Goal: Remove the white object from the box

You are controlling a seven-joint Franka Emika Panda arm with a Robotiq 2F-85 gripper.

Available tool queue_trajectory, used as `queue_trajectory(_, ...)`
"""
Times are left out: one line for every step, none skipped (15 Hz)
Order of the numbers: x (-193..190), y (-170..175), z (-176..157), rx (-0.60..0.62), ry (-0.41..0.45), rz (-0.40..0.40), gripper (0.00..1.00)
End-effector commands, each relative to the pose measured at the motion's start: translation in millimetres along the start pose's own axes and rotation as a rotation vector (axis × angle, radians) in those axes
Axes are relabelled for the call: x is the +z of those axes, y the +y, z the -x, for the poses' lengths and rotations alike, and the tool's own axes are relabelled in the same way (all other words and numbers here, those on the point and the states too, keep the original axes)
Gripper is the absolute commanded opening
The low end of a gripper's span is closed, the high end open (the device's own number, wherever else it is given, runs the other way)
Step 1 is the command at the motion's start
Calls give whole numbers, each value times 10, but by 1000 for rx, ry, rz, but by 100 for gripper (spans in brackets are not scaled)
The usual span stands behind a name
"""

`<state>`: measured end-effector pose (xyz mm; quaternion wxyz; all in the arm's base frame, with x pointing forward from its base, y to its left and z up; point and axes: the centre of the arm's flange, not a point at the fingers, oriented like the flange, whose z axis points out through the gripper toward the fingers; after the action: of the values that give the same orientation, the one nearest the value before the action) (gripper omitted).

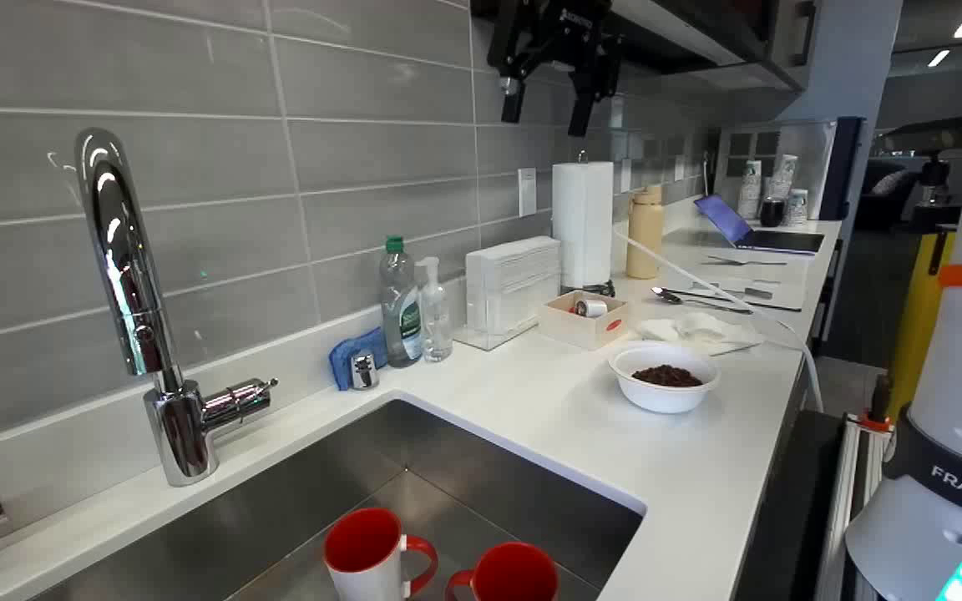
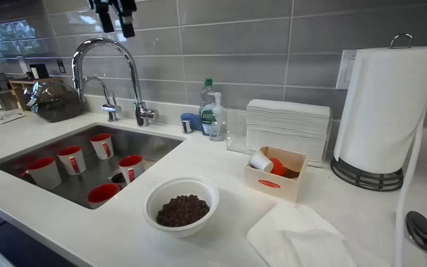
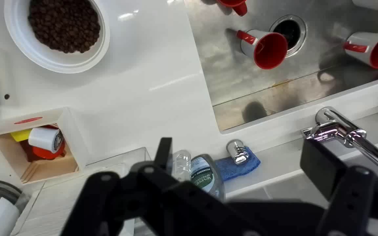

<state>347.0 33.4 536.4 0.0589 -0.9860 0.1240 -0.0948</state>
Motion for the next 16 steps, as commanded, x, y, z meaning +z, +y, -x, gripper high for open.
queue_trajectory(-7, -1, -1, 0, 1, 0, 100)
queue_trajectory(-12, -2, -2, 0, 2, -1, 100)
queue_trajectory(-14, -2, -2, 0, 3, -1, 100)
queue_trajectory(60, 29, -83, 31, 49, 28, 100)
queue_trajectory(95, 59, -153, 61, 47, 42, 100)
queue_trajectory(155, 127, -290, 126, 74, 58, 100)
queue_trajectory(194, 190, -398, 183, 96, 70, 100)
queue_trajectory(238, 262, -518, 232, 116, 74, 100)
queue_trajectory(296, 355, -651, 284, 132, 80, 100)
queue_trajectory(372, 456, -778, 336, 149, 86, 100)
queue_trajectory(459, 566, -894, 390, 158, 94, 100)
queue_trajectory(578, 702, -1020, 442, 173, 102, 100)
queue_trajectory(680, 815, -1112, 493, 184, 113, 100)
queue_trajectory(811, 956, -1210, 546, 192, 122, 100)
queue_trajectory(920, 1075, -1282, 598, 201, 135, 100)
queue_trajectory(1052, 1208, -1349, 650, 205, 149, 100)
